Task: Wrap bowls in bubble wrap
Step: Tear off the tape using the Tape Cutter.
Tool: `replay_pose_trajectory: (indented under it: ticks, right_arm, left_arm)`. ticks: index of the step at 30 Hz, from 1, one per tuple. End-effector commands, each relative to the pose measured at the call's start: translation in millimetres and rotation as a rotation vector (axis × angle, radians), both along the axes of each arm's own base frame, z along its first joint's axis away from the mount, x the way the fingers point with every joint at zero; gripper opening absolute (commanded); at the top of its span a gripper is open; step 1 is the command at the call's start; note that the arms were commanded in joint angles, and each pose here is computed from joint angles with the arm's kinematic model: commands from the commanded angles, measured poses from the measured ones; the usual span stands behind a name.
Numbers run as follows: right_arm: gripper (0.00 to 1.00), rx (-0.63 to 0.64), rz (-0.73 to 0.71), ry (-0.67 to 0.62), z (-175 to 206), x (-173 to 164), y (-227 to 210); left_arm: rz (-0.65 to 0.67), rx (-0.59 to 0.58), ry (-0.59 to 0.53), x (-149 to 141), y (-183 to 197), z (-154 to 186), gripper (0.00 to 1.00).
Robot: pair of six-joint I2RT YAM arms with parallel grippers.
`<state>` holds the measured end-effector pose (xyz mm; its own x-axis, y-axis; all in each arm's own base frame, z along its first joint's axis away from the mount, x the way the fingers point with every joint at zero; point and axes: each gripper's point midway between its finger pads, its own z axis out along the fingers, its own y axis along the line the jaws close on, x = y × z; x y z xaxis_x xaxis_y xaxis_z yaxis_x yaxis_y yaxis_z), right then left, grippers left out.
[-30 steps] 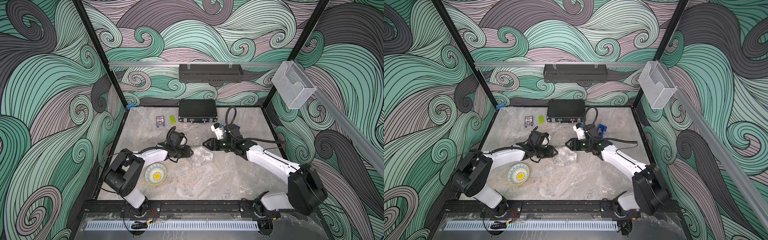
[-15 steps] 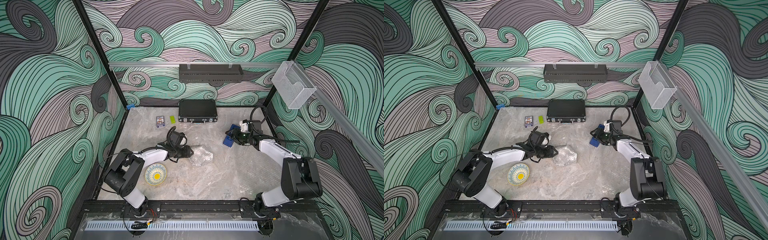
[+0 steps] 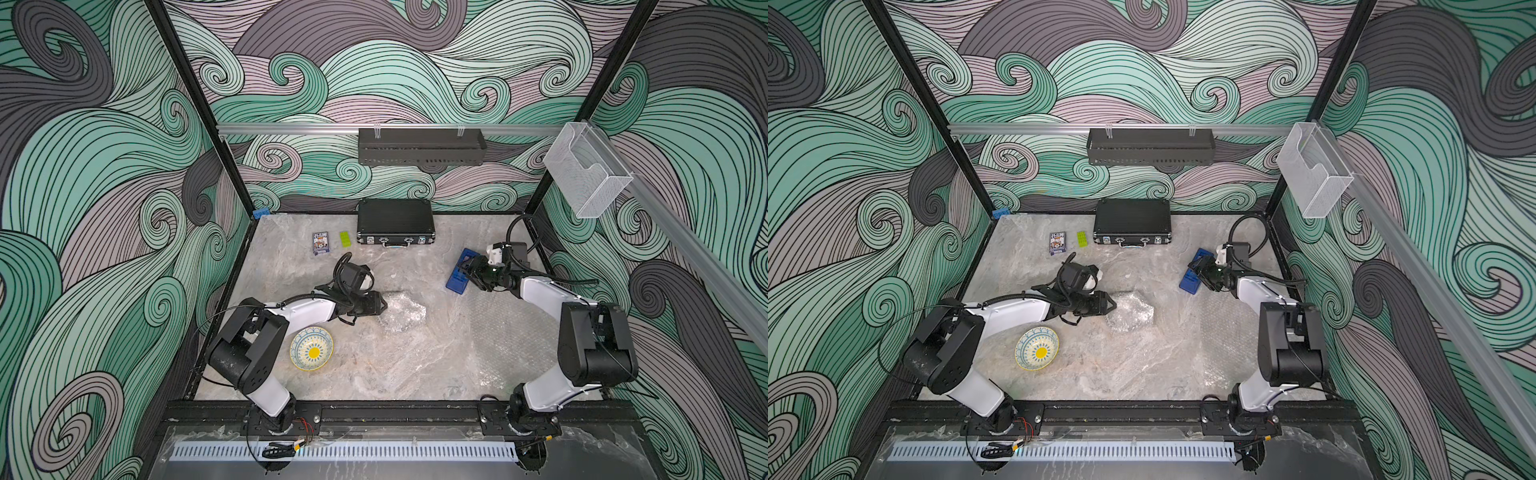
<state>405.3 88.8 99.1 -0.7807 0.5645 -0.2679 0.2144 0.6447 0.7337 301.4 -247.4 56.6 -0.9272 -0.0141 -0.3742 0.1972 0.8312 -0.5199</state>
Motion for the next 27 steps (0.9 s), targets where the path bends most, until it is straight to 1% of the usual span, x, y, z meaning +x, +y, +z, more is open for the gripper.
replay_pose_trajectory:
  ticks: [1, 8, 15, 18, 27]
  right_arm:
    - [0.55, 0.018, -0.002, -0.001, -1, 10, 0]
    - [0.55, 0.032, -0.008, 0.034, -17, 8, 0]
    - [0.54, 0.115, 0.007, 0.046, -20, 10, 10]
    - [0.51, 0.141, 0.014, 0.049, -20, 11, 12]
    - [0.41, 0.168, 0.015, 0.051, -21, 10, 14]
  left_arm:
    - [-0.015, -0.009, -0.003, -4, 1, 6, 0.49]
    - [-0.019, -0.010, -0.003, -4, 0, 5, 0.49]
    - [-0.021, -0.012, 0.003, -5, 0, 4, 0.49]
    - [-0.021, -0.011, 0.003, -5, 0, 4, 0.49]
    - [-0.025, -0.011, 0.003, -5, -1, 4, 0.49]
